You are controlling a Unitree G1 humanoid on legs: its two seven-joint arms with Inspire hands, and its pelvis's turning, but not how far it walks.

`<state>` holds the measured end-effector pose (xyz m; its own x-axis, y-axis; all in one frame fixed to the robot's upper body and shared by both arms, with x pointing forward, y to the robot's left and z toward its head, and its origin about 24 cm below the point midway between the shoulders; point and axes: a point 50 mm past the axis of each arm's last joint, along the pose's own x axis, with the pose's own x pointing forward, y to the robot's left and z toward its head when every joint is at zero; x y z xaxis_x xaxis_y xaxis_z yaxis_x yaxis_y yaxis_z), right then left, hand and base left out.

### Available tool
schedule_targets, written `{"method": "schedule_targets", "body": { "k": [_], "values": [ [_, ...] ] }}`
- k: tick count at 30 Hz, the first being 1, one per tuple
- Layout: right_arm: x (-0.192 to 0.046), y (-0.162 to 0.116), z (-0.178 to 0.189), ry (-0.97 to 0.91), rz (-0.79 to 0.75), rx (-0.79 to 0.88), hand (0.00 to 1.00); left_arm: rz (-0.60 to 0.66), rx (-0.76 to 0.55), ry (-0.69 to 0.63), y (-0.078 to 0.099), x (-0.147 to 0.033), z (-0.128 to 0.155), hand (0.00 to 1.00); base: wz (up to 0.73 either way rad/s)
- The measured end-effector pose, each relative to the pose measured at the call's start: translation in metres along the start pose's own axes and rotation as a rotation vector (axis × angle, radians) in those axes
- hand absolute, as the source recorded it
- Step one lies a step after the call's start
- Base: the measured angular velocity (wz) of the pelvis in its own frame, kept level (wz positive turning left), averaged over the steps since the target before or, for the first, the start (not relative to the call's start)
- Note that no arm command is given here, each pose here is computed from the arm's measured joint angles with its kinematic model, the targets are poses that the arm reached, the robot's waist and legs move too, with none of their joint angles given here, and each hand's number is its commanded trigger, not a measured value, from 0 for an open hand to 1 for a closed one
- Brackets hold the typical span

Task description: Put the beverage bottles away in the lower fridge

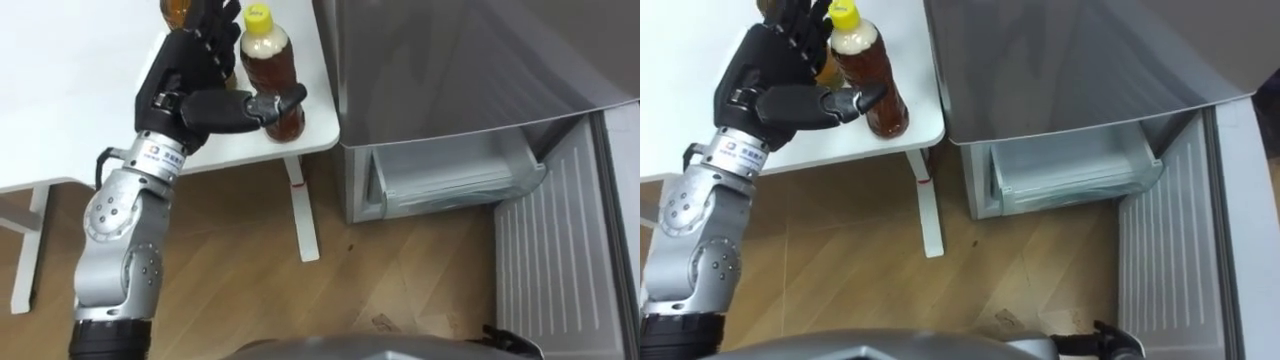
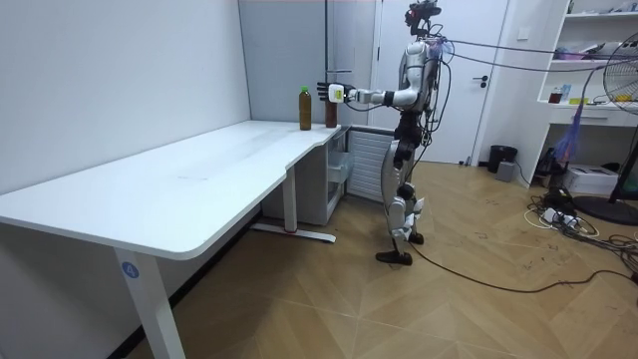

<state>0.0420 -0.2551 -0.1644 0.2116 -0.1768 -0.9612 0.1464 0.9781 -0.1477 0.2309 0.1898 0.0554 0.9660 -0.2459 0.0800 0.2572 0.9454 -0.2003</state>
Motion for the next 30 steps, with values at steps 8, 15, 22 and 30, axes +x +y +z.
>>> {"method": "schedule_targets", "body": {
  "k": [8, 15, 22, 30],
  "values": [
    [0.000, -0.001, 0.003, -0.005, 0.001, -0.022, 0.00, 0.020, -0.035, 0.027, 0.005, 0.010, -0.008, 0.00, 0.00],
    [0.000, -0.001, 0.003, 0.006, 0.005, -0.033, 0.00, 0.016, -0.050, 0.015, 0.005, 0.015, -0.005, 0.00, 0.00],
    [0.000, -0.001, 0.002, 0.017, 0.003, -0.083, 0.00, 0.006, -0.054, 0.008, 0.005, 0.018, -0.002, 0.00, 0.00],
    [0.000, -0.001, -0.001, 0.048, -0.005, -0.192, 0.00, 0.006, -0.066, 0.009, 0.005, 0.022, -0.002, 0.56, 0.00]
  ]
}}
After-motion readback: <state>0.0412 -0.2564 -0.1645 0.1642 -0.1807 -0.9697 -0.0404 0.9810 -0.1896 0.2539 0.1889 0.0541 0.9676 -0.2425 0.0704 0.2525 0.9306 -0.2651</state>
